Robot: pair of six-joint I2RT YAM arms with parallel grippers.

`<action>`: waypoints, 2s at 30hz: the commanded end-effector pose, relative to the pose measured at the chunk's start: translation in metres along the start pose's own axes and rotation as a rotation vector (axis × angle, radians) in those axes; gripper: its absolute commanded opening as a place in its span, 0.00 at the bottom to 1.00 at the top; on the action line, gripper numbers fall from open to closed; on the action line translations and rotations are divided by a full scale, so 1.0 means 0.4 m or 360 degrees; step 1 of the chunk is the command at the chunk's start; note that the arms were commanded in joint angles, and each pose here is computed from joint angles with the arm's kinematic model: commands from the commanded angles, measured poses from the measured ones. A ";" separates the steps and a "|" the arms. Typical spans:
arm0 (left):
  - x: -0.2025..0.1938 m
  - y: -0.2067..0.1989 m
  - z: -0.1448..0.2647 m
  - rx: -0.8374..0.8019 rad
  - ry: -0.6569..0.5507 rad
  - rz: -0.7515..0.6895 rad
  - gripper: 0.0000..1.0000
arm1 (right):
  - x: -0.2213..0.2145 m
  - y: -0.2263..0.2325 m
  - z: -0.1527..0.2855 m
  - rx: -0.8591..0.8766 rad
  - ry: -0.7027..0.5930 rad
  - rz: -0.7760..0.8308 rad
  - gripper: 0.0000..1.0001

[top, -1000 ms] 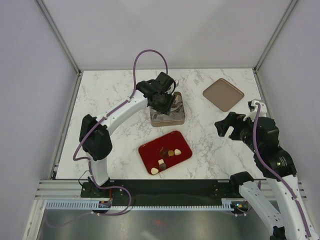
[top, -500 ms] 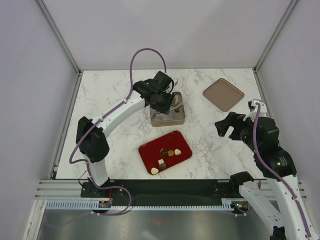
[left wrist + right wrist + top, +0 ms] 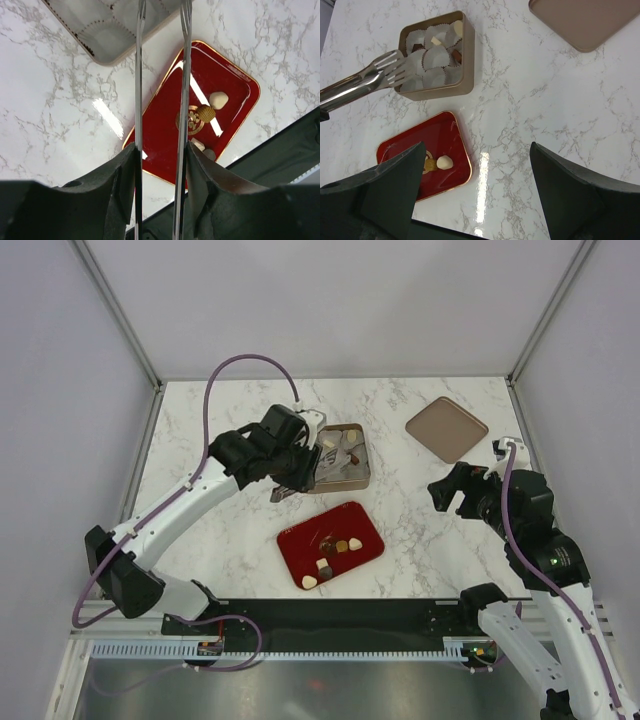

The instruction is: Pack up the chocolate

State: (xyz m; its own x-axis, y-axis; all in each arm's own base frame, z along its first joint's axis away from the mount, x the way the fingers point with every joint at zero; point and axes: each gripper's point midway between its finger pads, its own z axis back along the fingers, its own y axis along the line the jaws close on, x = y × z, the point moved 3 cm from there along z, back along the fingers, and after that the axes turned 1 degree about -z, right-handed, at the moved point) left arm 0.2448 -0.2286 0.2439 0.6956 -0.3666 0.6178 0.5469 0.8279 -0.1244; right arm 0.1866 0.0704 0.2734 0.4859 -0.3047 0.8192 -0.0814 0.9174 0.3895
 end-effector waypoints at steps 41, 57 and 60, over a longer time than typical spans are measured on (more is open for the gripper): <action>-0.280 -0.199 -0.043 -0.0289 0.0399 -0.0300 0.55 | 0.046 0.016 0.047 0.0023 -0.0122 -0.0015 0.93; -0.300 -0.193 -0.073 -0.0190 0.0448 -0.0331 0.53 | 0.049 0.018 0.057 0.0036 -0.0146 -0.0009 0.94; -0.298 -0.195 -0.071 -0.0195 0.0447 -0.0331 0.49 | 0.049 0.017 0.057 0.0034 -0.0147 -0.0009 0.94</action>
State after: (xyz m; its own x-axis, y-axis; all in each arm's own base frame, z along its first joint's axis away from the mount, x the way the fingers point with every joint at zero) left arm 0.1302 -0.2562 0.1562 0.6621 -0.6446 0.3823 0.7284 0.6736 -0.1255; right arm 0.1771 0.0680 0.2847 0.4557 -0.3198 0.8307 -0.0915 0.9114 0.4011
